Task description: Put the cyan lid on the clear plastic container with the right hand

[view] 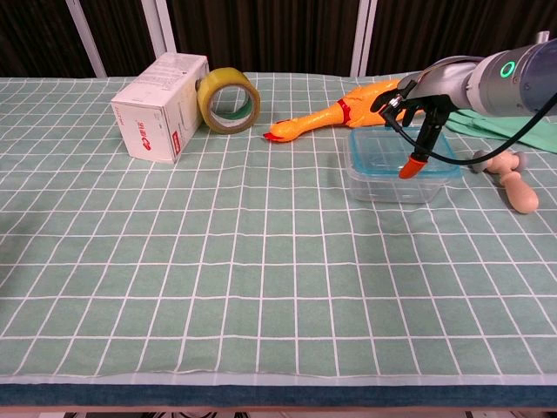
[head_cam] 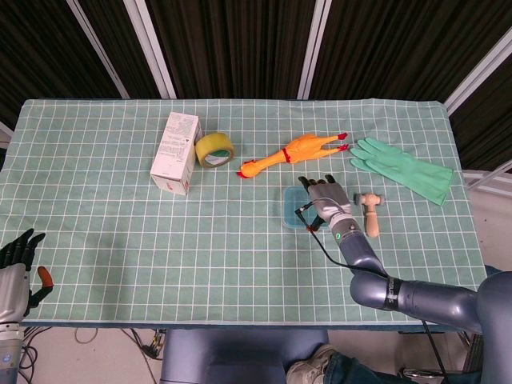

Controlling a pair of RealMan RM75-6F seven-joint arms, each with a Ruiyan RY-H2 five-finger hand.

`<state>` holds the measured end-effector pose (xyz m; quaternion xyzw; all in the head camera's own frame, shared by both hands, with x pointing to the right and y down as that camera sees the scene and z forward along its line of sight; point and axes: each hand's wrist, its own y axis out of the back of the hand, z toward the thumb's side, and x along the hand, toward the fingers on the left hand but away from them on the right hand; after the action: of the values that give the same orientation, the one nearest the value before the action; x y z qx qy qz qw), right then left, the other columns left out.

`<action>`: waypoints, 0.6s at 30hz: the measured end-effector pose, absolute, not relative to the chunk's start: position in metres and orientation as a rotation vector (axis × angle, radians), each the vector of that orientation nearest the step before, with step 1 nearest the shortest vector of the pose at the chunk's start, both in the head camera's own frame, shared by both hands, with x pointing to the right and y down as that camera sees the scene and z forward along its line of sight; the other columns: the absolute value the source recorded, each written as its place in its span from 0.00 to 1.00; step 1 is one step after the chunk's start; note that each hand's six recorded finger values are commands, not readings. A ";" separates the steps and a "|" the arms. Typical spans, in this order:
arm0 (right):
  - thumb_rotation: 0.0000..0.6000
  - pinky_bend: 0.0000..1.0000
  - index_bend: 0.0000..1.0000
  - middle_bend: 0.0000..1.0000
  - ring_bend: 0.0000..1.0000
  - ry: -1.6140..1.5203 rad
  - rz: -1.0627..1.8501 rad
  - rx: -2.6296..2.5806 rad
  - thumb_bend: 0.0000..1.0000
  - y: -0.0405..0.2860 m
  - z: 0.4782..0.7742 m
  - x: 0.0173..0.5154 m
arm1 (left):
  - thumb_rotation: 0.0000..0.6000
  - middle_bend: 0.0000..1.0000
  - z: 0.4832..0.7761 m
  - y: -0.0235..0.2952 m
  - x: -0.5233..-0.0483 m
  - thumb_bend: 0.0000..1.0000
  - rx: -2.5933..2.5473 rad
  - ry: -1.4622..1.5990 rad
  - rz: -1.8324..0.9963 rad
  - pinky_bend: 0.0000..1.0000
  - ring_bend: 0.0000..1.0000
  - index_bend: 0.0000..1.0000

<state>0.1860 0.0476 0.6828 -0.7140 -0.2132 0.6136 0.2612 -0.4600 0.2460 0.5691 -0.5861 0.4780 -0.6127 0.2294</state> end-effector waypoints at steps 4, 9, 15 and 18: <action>1.00 0.00 0.00 0.54 0.19 -0.579 1.658 -1.935 0.28 0.048 0.684 0.184 | 1.00 0.00 0.569 0.246 -0.460 0.74 -1.613 1.317 -1.686 0.00 0.00 0.12; 1.00 0.00 0.00 0.54 0.19 -0.576 1.662 -1.934 0.28 0.048 0.686 0.184 | 1.00 0.00 0.569 0.246 -0.460 0.74 -1.614 1.317 -1.686 0.00 0.00 0.12; 1.00 0.00 0.00 0.54 0.19 -0.584 1.664 -1.933 0.28 0.047 0.687 0.183 | 1.00 0.00 0.569 0.246 -0.460 0.74 -1.613 1.318 -1.689 0.00 0.00 0.12; 1.00 0.00 0.00 0.54 0.19 -0.582 1.664 -1.934 0.28 0.048 0.688 0.182 | 1.00 0.00 0.569 0.246 -0.460 0.74 -1.615 1.318 -1.690 0.00 0.00 0.12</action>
<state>0.1824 0.0479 0.6885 -0.7137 -0.2149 0.6142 0.2594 -0.4601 0.2459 0.5693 -0.5861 0.4784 -0.6132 0.2271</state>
